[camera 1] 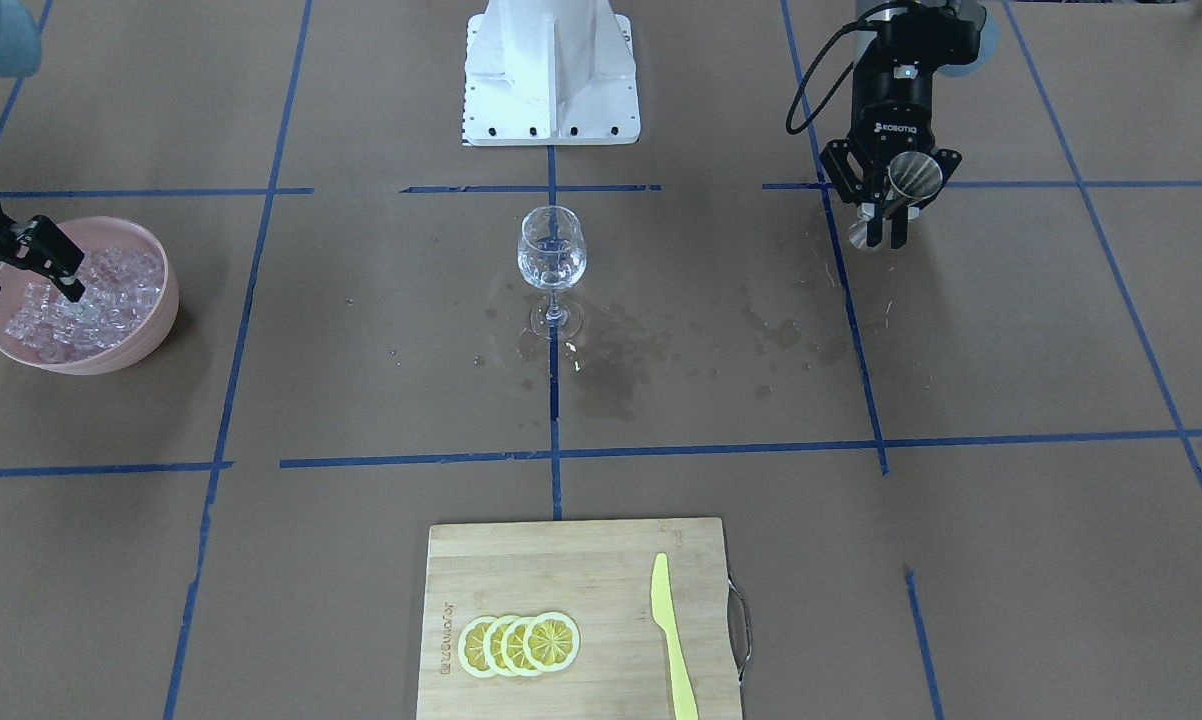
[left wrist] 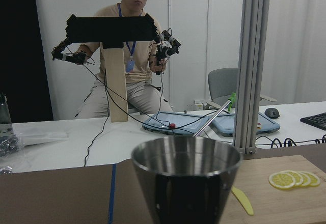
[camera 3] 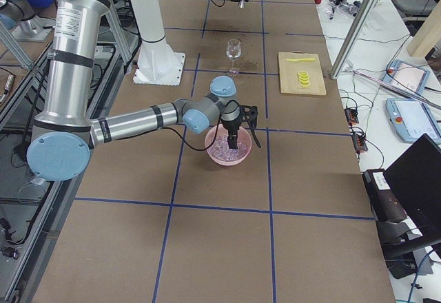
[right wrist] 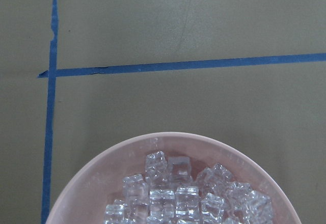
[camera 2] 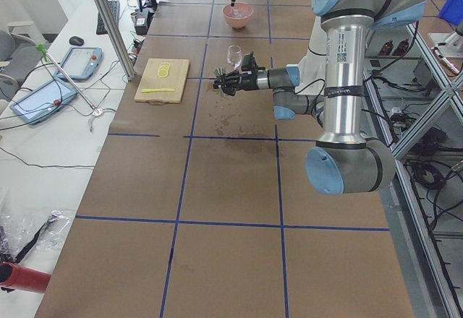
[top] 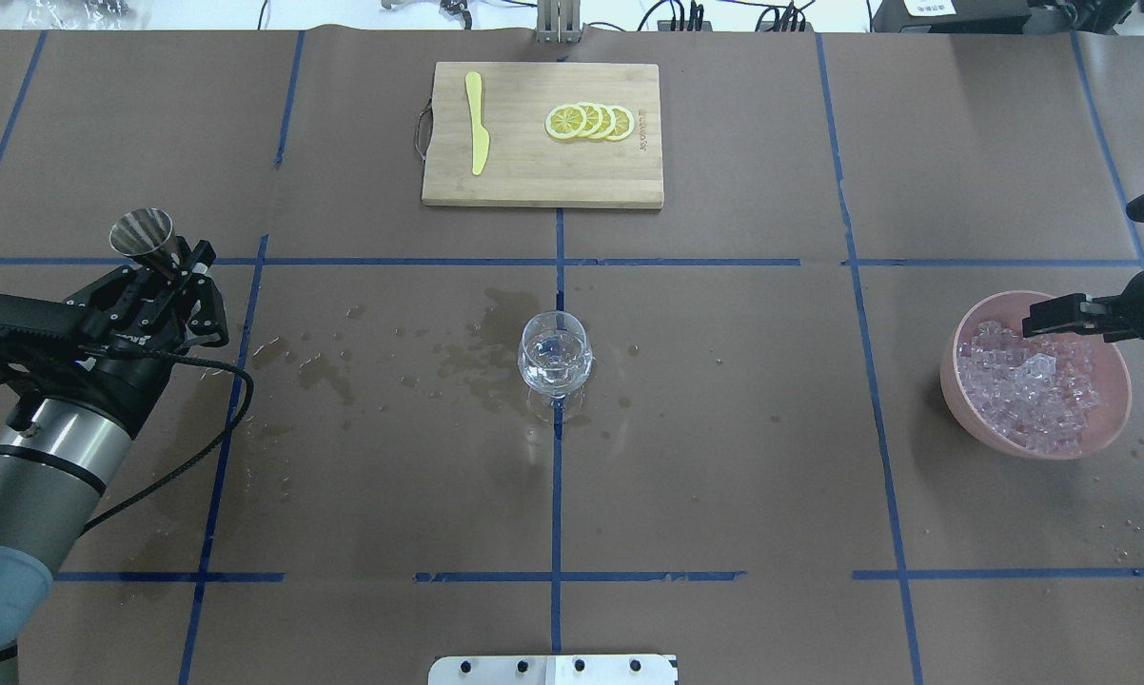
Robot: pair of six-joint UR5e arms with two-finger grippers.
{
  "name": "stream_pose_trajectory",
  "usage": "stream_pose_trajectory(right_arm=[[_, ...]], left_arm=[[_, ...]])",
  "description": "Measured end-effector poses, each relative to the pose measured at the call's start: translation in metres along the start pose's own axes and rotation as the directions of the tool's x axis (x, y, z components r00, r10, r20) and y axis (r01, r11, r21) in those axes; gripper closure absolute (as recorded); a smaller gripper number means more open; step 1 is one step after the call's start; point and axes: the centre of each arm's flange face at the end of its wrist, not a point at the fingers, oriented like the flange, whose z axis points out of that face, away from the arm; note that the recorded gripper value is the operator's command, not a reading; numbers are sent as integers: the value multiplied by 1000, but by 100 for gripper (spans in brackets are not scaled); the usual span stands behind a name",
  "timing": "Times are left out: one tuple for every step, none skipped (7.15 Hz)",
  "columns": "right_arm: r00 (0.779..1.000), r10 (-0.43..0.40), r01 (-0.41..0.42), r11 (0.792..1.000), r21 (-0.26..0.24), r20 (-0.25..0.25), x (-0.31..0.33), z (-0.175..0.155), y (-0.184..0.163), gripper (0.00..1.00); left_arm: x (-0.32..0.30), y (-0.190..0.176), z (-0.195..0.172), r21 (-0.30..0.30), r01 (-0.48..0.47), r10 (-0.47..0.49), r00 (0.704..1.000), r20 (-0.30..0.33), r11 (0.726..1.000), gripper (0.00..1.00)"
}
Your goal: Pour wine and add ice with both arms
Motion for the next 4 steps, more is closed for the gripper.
stream_pose_trajectory(right_arm=[[1000,2,-2,1000,10,2,0,8,3,0],[1000,10,-10,1000,10,2,-1,12,5,1],[1000,20,-20,1000,2,0,-2,16,10,3],[1000,23,-23,1000,-9,-2,-3,20,16,4]], left_arm=[[-6,0,-1,-3,-9,9,1000,6,1000,100],[-9,0,-2,-5,-13,13,1000,8,1000,100],[-10,0,-2,-7,-14,14,1000,8,1000,100],[-11,-1,-2,-8,-13,13,1000,7,1000,100]])
